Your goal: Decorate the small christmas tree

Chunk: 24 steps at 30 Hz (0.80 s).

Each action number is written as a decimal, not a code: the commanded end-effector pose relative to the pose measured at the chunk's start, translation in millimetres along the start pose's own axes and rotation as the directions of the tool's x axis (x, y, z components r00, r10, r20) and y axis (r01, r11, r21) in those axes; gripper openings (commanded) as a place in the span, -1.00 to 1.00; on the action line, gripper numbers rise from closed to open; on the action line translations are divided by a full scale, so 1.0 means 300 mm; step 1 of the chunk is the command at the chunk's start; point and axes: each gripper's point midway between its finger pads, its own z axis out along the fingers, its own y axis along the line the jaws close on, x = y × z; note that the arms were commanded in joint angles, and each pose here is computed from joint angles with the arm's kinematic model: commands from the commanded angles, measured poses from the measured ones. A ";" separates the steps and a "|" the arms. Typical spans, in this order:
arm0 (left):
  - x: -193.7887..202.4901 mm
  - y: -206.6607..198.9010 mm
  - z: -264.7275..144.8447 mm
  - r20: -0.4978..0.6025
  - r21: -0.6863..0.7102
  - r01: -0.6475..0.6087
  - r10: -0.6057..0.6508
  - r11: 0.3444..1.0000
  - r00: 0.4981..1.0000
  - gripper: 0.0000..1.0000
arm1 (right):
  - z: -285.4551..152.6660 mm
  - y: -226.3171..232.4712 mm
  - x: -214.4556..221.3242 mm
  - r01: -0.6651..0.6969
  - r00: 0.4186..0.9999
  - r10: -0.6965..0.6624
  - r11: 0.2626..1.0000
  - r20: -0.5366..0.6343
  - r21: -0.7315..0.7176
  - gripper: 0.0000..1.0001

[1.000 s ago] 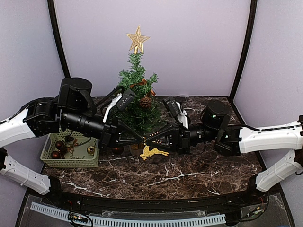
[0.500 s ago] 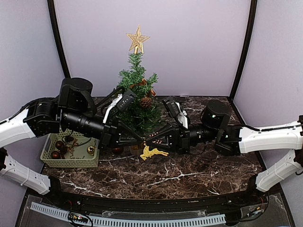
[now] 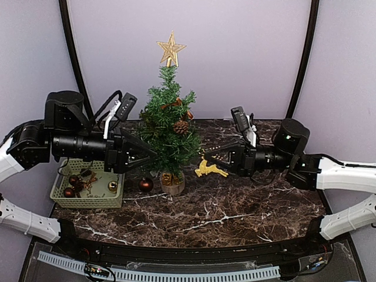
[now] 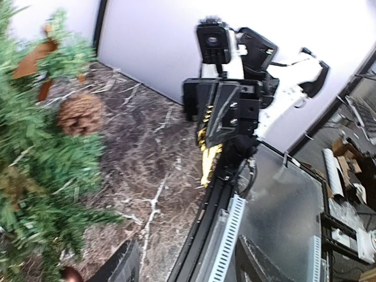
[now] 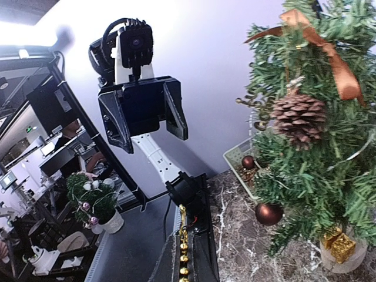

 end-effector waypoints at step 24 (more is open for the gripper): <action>-0.199 0.261 -0.035 0.234 -0.185 0.114 -0.069 0.976 0.970 0.16 | 0.120 -0.066 -0.126 -0.091 0.996 0.091 0.995 0.003 0.041 -1.00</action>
